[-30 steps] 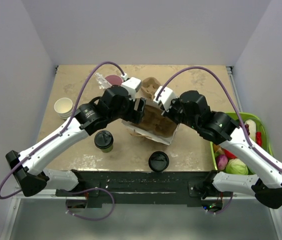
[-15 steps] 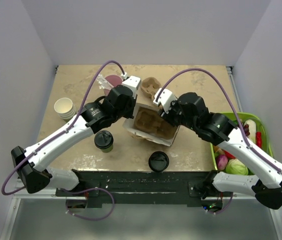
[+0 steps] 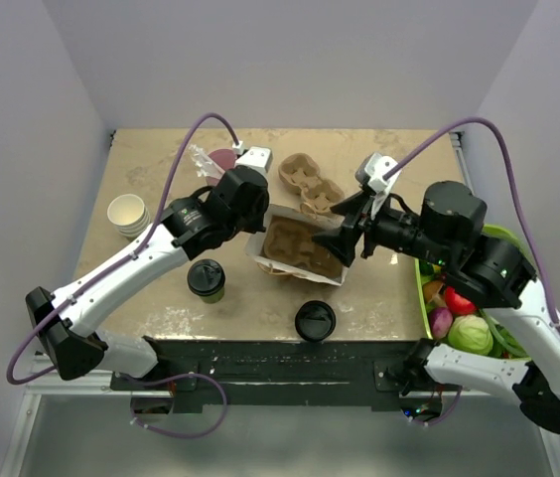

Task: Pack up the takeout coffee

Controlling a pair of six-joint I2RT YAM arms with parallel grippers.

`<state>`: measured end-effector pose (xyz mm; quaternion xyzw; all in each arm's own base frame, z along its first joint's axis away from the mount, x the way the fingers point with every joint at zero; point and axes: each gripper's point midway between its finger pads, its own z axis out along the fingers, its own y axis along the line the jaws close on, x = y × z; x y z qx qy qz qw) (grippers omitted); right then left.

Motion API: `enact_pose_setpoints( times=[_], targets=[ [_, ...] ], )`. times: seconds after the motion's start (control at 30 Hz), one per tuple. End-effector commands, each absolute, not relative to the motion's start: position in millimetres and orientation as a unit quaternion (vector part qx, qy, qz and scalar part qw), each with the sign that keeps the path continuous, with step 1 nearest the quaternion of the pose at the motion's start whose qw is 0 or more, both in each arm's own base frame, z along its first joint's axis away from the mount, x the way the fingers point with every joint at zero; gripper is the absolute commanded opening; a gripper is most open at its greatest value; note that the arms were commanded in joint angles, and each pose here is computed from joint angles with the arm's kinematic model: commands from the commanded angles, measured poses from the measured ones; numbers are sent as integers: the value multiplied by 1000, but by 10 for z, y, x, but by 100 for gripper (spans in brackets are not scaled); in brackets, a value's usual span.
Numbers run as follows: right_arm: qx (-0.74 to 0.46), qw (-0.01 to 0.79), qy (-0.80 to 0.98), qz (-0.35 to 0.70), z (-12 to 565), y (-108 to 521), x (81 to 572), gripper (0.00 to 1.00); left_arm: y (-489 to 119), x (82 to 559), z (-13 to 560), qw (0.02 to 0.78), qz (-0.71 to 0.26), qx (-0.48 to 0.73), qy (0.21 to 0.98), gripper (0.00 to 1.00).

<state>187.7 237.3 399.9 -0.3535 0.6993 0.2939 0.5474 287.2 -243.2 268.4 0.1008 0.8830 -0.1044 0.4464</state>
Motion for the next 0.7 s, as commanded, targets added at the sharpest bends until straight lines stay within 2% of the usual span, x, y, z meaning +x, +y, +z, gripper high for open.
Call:
enact_pose_setpoints(
  times=[0.0, 0.03, 0.1, 0.13, 0.2, 0.37, 0.43, 0.67],
  targets=[
    [-374, 462, 686, 420, 3901, 2828, 1588, 59, -2504, 2859, 2892, 451, -145, 70, 878, 0],
    [-375, 446, 700, 413, 3724, 2881, 1605, 48, -2512, 2855, 2902, 450, -146, 68, 878, 0],
    [-366, 439, 737, 360, 3413, 2916, 1806, 35, -2524, 2848, 2921, 450, -151, 71, 877, 0],
    [-384, 432, 739, 345, 3271, 2956, 1782, 22, -2523, 2842, 2940, 452, -155, 70, 876, 0],
    [-402, 455, 744, 281, 3071, 2949, 1977, 20, -2532, 2842, 2946, 451, -155, 73, 876, 0],
    [-492, 447, 729, 165, 2548, 2895, 2212, 19, -2621, 2776, 2945, 438, -177, 91, 876, 0],
    [-500, 442, 734, 128, 2362, 2835, 2305, 16, -2631, 2761, 2962, 437, -184, 94, 875, 0],
    [-513, 410, 750, 75, 2021, 2590, 2304, 10, -2599, 2763, 2984, 438, -179, 90, 876, 0]
  ],
)
